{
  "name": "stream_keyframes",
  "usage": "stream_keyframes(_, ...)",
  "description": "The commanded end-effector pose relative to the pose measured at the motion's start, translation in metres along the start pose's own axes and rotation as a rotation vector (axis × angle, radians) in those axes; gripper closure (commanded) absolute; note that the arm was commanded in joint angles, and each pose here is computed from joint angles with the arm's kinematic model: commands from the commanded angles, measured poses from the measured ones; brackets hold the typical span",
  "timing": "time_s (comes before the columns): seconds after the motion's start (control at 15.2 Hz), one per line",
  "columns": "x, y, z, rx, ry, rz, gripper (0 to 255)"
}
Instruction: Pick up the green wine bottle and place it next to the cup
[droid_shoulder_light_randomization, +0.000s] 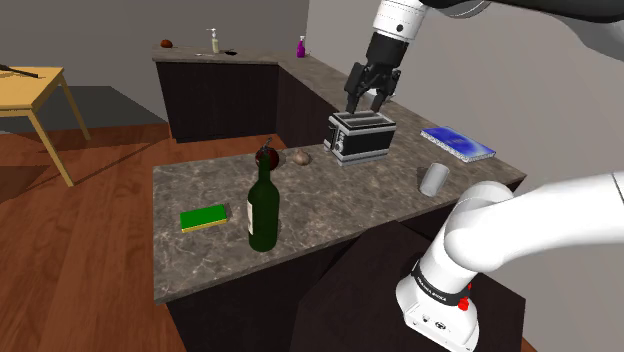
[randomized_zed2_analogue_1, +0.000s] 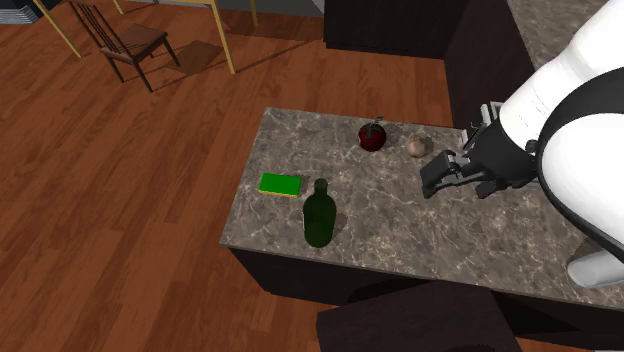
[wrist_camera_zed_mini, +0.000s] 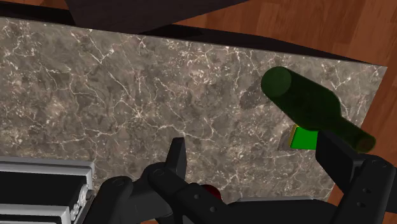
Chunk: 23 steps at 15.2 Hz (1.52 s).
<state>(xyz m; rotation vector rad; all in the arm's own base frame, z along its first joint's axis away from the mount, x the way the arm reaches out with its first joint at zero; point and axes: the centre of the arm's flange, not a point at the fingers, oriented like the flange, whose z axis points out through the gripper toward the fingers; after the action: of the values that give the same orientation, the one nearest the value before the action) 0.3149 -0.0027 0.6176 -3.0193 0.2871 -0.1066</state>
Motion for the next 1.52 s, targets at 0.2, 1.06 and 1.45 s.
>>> stream_keyframes(0.2, 0.013, -0.034, 0.021, -0.018, -0.002, 0.009, 0)
stream_keyframes(1.06, 0.07, -0.174, 0.121, -0.097, -0.008, 0.049, 0)
stream_keyframes(1.45, 0.085, -0.207, 0.158, -0.116, -0.01, 0.059, 0)
